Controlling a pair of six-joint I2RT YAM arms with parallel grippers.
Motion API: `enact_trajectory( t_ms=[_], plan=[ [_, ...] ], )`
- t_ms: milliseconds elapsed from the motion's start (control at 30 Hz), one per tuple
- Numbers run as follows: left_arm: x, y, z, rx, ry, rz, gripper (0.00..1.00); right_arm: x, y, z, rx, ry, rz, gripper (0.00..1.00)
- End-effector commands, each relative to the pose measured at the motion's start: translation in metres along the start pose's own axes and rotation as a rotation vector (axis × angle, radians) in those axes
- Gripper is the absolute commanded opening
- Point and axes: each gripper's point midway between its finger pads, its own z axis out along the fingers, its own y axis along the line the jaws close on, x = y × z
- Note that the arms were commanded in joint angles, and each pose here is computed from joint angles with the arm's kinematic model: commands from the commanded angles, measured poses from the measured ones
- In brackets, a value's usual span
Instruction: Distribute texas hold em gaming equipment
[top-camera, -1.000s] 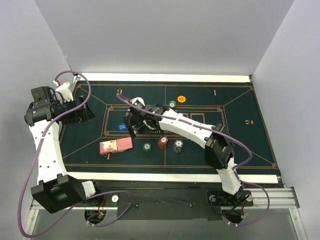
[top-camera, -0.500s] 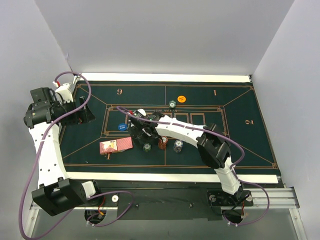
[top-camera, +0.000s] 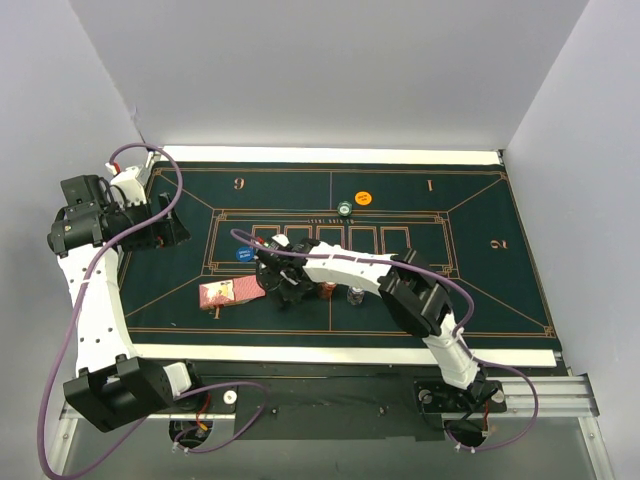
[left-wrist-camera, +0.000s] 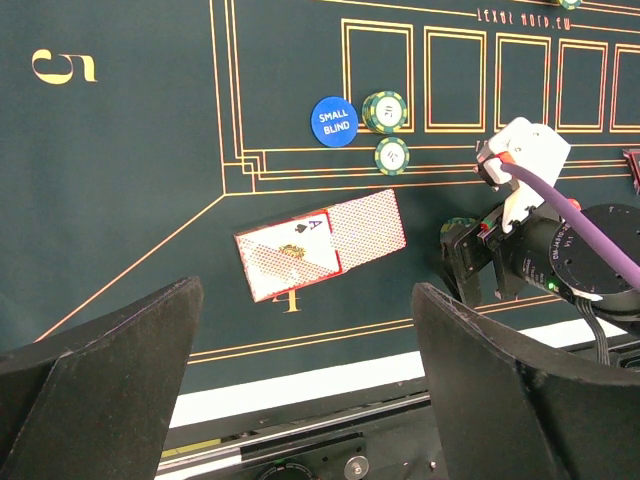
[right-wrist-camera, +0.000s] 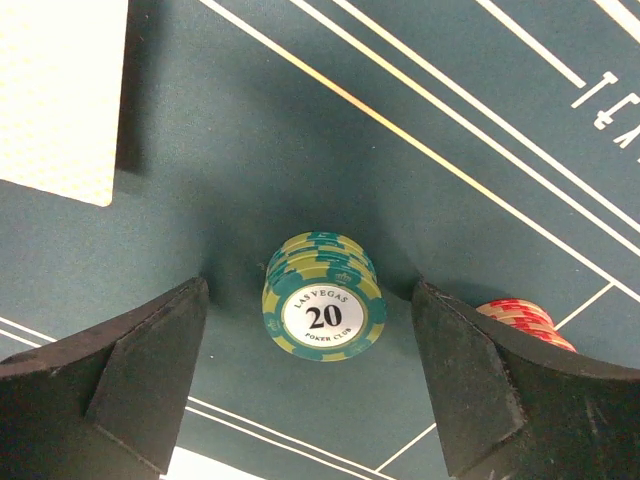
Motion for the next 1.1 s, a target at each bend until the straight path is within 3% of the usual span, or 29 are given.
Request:
enact_trajectory(
  t_ms=[0, 167, 733, 933, 1067],
  plan=[
    [-0.008, 0.0, -0.007, -0.008, -0.028, 0.025, 0.97, 0.009, 0.0, 0.005, 0.011, 0.026, 0.011, 0.76],
    [-0.006, 0.001, -0.005, -0.005, -0.022, 0.015, 0.97, 0.011, 0.001, 0.01, 0.009, 0.036, 0.007, 0.71],
    [-0.002, 0.007, 0.002, -0.02, -0.019, 0.019, 0.97, 0.016, -0.002, 0.004, 0.02, 0.082, -0.015, 0.37],
    [-0.001, 0.007, 0.002, -0.023, -0.021, 0.023, 0.97, 0.004, -0.001, -0.006, 0.019, 0.06, -0.013, 0.24],
    [-0.002, 0.007, 0.001, -0.027, -0.025, 0.024, 0.97, -0.012, 0.003, -0.021, 0.01, 0.019, -0.013, 0.2]
  ],
)
